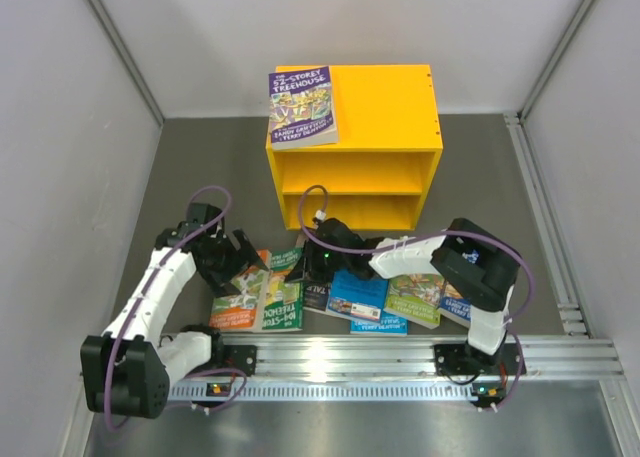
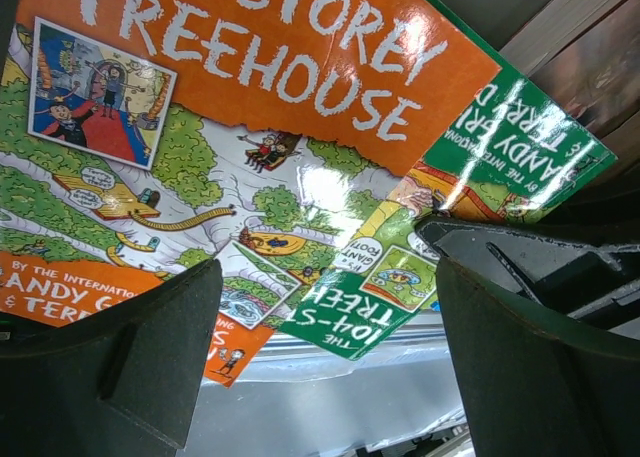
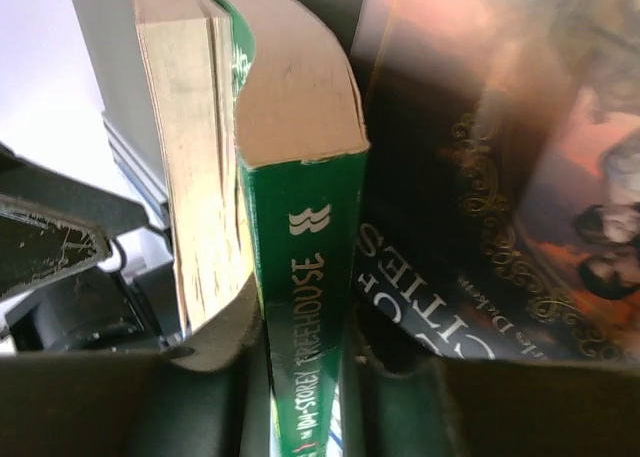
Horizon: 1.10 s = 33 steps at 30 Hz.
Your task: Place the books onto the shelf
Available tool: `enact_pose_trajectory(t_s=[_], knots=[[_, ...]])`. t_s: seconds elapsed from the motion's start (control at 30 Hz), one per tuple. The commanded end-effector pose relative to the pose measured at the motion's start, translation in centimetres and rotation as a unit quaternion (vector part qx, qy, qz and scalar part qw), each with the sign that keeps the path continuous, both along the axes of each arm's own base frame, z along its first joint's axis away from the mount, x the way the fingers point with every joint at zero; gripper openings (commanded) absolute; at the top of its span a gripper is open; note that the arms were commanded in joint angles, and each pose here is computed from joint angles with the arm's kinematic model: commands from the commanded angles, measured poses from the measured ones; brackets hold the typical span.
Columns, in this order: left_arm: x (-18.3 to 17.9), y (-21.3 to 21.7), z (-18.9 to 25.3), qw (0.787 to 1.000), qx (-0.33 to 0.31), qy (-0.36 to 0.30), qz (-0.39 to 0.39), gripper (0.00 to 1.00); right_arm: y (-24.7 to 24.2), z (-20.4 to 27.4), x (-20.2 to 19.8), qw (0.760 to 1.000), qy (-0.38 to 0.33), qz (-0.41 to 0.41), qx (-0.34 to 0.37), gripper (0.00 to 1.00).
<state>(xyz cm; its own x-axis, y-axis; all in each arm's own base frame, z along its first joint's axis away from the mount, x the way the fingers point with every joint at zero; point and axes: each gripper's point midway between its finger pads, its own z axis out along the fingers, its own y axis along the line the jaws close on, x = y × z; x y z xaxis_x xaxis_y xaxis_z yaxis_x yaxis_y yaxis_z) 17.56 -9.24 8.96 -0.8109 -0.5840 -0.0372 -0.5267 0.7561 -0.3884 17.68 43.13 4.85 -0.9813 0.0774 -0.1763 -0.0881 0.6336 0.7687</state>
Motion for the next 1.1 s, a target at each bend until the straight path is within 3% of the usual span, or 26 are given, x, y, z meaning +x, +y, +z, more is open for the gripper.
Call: enact_pose_trajectory(t_s=[0.0,0.2,0.3,0.43,0.5,0.67,0.7,0.8,0.97,1.07], knots=[[1.0,-0.1,1.0,0.999,-0.004,-0.032,-0.005,0.92,-1.6,-1.3,-1.4,0.997,-0.017,0.035,-0.066,0.00],[2.8,0.2,3.4,0.998,0.006,-0.065,-0.006,0.92,-4.8,4.5,-2.2,0.980,-0.111,0.082,-0.147,0.00],[4.2,0.0,5.9,0.995,0.003,-0.103,-0.015,0.92,-7.1,9.8,-2.2,0.975,-0.163,0.067,-0.134,0.00],[6.2,-0.8,10.8,0.983,-0.018,-0.184,-0.026,0.91,-9.4,19.5,-2.8,0.968,-0.237,0.049,-0.060,0.00],[6.7,-1.5,13.1,0.973,-0.041,-0.225,-0.031,0.92,-10.1,21.8,-3.0,0.965,-0.253,0.052,-0.050,0.00],[6.7,-5.7,20.8,0.915,-0.187,-0.350,-0.075,0.92,-10.8,28.6,-3.9,0.958,-0.281,0.057,-0.003,0.00],[6.7,-6.0,23.3,0.889,-0.201,-0.402,-0.085,0.93,-10.9,29.7,-3.9,0.957,-0.286,0.052,0.006,0.00],[5.5,-7.1,27.2,0.842,-0.255,-0.463,-0.108,0.95,-11.5,33.6,-3.4,0.952,-0.303,0.031,0.034,0.00],[3.4,-8.0,31.0,0.795,-0.315,-0.502,-0.131,0.99,-11.8,38.2,-2.6,0.946,-0.316,0.016,0.071,0.00],[2.9,-8.3,31.3,0.788,-0.326,-0.503,-0.143,0.99,-11.6,39.8,-2.5,0.945,-0.315,0.017,0.092,0.00]])
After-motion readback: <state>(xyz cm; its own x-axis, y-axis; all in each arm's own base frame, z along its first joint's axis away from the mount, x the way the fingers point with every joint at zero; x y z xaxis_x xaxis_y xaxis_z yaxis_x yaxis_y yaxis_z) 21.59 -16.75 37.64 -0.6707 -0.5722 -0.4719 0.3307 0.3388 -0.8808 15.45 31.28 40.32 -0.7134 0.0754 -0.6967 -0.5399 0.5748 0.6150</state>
